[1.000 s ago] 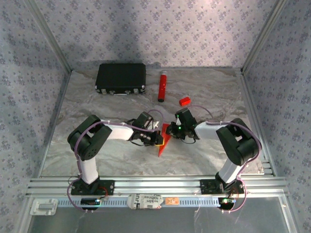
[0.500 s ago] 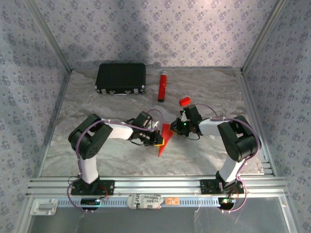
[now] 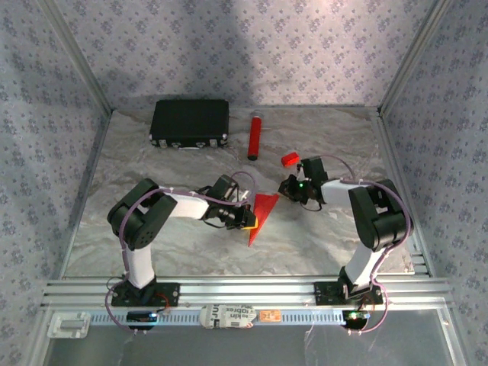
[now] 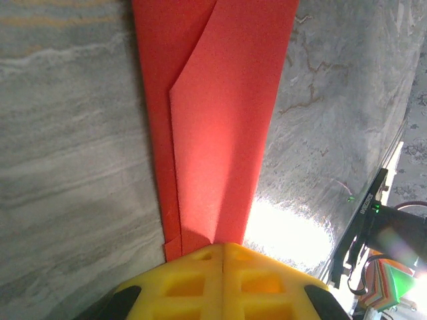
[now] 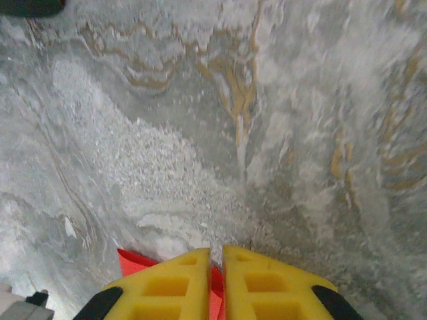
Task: Fold a paper plane with a square sheet of paper (pick it up from the middle)
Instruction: Fold the wing for the fifth time at the center of the table.
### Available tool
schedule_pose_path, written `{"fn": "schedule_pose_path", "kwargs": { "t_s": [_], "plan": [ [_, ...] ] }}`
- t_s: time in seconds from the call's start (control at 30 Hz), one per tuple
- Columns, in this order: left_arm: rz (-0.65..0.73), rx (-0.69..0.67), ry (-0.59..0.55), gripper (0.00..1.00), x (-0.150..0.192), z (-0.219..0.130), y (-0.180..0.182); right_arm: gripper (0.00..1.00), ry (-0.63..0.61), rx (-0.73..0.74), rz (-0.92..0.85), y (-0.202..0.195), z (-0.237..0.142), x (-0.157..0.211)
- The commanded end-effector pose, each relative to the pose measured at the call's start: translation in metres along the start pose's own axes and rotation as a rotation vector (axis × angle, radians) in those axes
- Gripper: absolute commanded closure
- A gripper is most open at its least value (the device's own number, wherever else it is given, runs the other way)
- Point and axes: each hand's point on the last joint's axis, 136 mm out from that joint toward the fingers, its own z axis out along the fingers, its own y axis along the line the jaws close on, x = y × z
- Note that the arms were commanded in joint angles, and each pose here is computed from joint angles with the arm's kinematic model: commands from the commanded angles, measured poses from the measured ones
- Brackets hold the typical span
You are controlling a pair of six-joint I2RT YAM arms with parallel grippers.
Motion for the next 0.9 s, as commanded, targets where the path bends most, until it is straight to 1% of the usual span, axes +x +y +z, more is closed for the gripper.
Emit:
{"fn": "schedule_pose_path", "kwargs": {
  "t_s": [0.0, 0.1, 0.17, 0.37, 0.5, 0.63, 0.73, 0.87],
  "plan": [
    [-0.151, -0.219, 0.124, 1.0, 0.05, 0.01, 0.073, 0.86, -0.029, 0.02, -0.023, 0.007, -0.012, -0.009],
    [-0.15, -0.216, 0.123, 1.0, 0.049, 0.011, 0.072, 0.85, -0.046, -0.005, -0.052, 0.021, -0.024, -0.007],
    [-0.15, -0.216, 0.122, 1.0, 0.049, 0.011, 0.071, 0.85, -0.039, -0.019, -0.076, 0.03, -0.027, 0.002],
    [-0.15, -0.208, 0.112, 1.0, 0.045, 0.011, 0.068, 0.86, 0.047, -0.074, -0.119, 0.048, -0.019, 0.049],
    [-0.151, -0.203, 0.107, 1.0, 0.043, 0.011, 0.067, 0.9, 0.081, -0.082, -0.141, 0.054, -0.016, 0.083],
    [-0.152, -0.203, 0.105, 1.0, 0.043, 0.011, 0.067, 0.96, 0.108, -0.079, -0.127, 0.05, -0.01, 0.109],
    [-0.154, -0.204, 0.108, 1.0, 0.044, 0.012, 0.068, 0.97, 0.129, -0.097, -0.118, 0.048, -0.004, 0.125],
    [-0.154, -0.2, 0.105, 1.0, 0.043, 0.011, 0.068, 0.98, 0.15, -0.037, -0.092, 0.027, 0.004, 0.138]
  ]
}}
